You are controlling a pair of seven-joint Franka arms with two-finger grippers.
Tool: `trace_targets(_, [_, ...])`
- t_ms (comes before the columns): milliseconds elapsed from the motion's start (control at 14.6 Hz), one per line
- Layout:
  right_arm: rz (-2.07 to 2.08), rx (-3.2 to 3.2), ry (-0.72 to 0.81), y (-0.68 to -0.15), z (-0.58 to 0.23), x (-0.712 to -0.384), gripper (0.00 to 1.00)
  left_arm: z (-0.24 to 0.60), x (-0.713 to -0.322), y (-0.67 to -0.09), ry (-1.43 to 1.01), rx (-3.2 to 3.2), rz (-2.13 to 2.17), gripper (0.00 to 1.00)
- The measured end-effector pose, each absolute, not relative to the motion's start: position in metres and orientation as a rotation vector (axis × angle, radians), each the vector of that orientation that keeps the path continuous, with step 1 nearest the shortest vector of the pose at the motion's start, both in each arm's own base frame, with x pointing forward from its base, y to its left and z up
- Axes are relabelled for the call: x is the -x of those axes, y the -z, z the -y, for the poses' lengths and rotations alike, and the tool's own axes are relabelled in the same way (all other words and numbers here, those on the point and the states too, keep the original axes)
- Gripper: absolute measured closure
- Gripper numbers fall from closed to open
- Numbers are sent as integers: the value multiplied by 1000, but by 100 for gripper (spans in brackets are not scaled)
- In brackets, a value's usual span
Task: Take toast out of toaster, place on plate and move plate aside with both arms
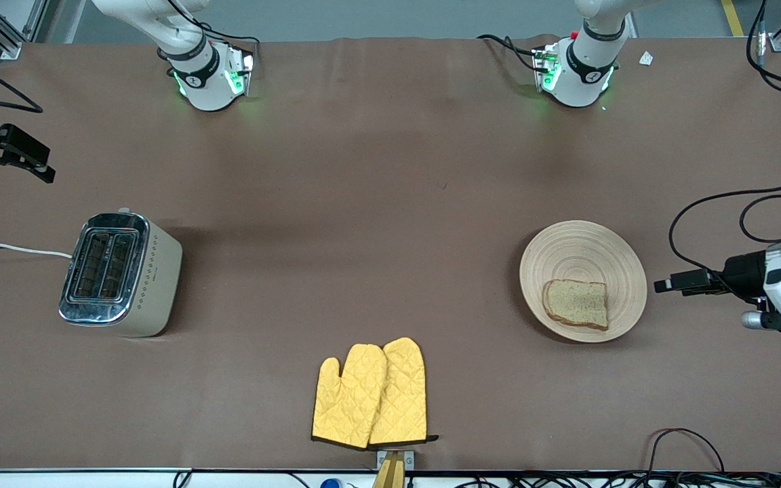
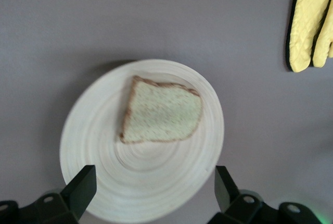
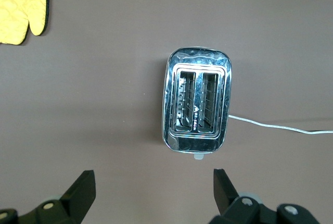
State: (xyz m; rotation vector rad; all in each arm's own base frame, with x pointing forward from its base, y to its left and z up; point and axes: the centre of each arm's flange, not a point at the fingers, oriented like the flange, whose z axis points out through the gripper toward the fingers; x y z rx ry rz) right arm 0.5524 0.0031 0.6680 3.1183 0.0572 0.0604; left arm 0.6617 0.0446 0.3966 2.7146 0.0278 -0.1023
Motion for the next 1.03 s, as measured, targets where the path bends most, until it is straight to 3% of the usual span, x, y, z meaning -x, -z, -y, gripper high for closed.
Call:
trace_targets(342, [-53, -3118, -60, -668, -2, -552, 0, 63, -625, -499, 129, -2975, 14, 0])
trace_targets(753, [-50, -3118, -65, -668, -2, -553, 0, 65, -584, -605, 216, -3030, 79, 0])
trace_targets(1026, [-50, -3118, -71, -669, -2, -553, 0, 62, -566, -638, 157, -3121, 100, 0])
